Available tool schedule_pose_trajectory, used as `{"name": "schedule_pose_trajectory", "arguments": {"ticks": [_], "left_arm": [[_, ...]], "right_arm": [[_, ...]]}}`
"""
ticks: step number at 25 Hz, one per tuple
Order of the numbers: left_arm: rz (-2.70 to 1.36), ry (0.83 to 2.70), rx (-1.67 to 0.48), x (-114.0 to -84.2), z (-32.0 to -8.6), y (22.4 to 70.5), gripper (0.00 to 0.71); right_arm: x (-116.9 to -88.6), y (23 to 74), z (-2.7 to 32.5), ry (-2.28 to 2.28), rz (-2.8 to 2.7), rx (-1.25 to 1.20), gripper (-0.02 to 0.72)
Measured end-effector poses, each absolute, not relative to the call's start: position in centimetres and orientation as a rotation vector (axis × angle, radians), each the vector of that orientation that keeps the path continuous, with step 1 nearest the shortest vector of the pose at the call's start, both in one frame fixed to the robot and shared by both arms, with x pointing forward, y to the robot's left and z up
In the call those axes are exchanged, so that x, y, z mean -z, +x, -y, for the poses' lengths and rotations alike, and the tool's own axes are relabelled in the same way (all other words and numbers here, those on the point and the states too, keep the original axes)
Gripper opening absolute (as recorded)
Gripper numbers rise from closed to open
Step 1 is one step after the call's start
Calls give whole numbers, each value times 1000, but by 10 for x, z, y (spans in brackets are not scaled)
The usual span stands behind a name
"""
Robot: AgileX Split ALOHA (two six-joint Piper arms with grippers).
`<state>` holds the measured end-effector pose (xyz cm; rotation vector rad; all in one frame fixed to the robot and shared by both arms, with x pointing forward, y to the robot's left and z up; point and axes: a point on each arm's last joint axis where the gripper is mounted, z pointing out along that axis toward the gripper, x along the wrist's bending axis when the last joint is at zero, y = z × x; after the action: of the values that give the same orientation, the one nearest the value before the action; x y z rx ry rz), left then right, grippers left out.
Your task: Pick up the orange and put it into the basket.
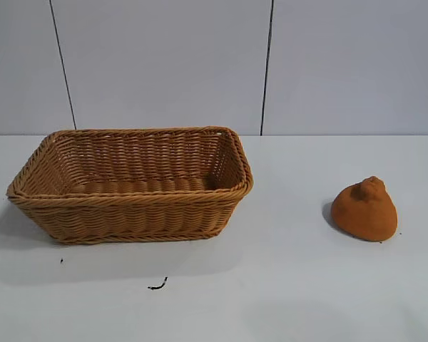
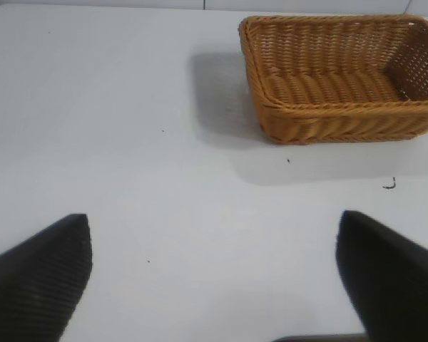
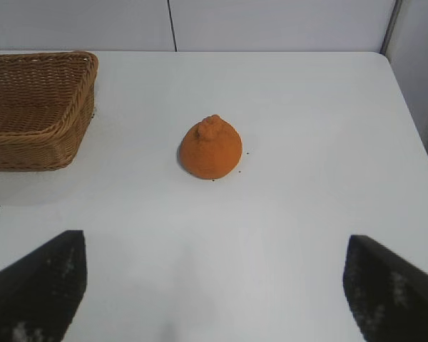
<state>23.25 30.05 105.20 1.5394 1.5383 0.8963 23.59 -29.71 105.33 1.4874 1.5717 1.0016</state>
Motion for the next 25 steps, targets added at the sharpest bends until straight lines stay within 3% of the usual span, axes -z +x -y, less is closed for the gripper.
{"name": "schedule_pose_trajectory", "arguments": {"ticks": [25], "left_arm": [[-1538, 1539, -896, -1052, -301, 233, 666]], "right_arm": [[-1061, 243, 297, 1511, -1579, -994, 673]]}}
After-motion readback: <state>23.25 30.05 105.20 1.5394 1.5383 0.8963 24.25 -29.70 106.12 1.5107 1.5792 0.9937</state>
